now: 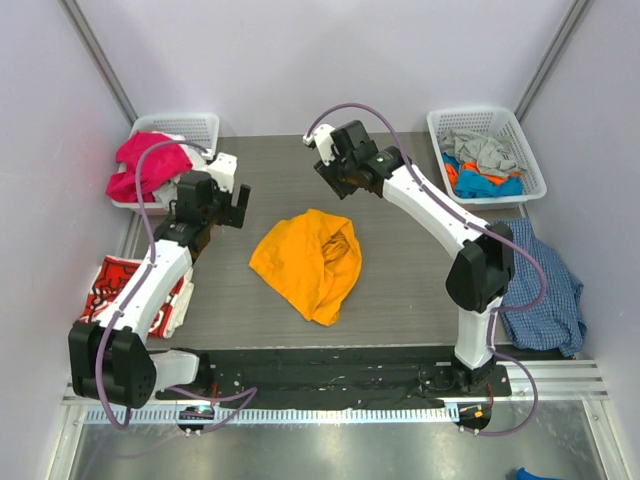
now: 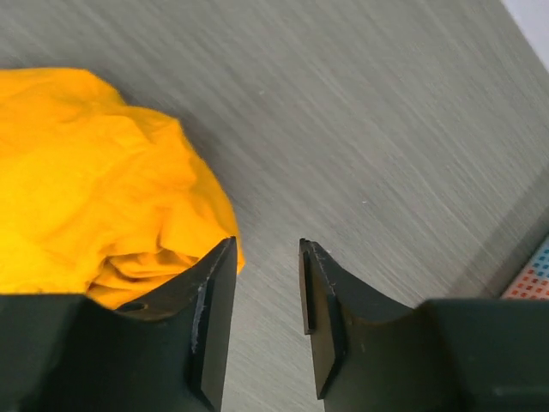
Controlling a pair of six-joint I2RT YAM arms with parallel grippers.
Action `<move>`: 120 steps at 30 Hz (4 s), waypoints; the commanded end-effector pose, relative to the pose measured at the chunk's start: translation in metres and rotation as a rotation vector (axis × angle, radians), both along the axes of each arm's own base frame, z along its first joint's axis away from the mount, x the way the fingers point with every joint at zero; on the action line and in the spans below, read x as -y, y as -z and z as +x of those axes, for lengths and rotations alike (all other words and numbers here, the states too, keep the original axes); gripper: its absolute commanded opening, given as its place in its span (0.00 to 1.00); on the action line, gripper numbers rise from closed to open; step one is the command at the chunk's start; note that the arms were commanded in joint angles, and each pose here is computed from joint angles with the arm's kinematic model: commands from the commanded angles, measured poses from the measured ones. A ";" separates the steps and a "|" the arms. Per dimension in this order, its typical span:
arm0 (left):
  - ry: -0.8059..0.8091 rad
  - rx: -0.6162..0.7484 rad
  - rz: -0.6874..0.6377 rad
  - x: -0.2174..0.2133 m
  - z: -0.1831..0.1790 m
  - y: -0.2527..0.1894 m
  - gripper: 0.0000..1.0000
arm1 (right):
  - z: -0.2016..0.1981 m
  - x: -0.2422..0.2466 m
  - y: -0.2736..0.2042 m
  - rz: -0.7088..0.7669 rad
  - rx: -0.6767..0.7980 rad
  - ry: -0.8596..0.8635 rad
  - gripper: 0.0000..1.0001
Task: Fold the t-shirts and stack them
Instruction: Move the tshirt to the center of the board, then flatten out the tshirt
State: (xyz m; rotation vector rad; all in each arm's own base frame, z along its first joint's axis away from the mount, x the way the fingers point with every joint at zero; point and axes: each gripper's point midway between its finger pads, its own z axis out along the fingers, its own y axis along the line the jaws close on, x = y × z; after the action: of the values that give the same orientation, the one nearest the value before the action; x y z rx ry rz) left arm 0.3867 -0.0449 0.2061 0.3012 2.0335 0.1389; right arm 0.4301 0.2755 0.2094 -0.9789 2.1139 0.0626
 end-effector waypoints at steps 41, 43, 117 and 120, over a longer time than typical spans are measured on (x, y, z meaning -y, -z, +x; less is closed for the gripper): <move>0.967 -0.487 0.114 0.216 -0.179 0.146 0.85 | -0.130 0.130 0.076 -0.214 -0.061 0.139 0.60; 0.978 -0.487 0.105 0.222 -0.179 0.143 0.84 | -0.131 0.131 0.078 -0.215 -0.064 0.138 0.60; 0.234 0.139 0.332 0.103 0.048 -0.033 0.00 | -0.217 -0.114 0.133 0.018 -0.290 -0.470 0.60; 0.236 0.129 0.334 0.104 0.048 -0.028 0.00 | -0.215 -0.126 0.144 0.015 -0.309 -0.479 0.59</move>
State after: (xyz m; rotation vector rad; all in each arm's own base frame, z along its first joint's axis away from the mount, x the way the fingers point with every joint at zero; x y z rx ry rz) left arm 0.4225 -0.1392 0.2113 0.7544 1.9039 0.3691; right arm 0.2043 0.3669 0.0550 -1.5589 2.1623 0.4237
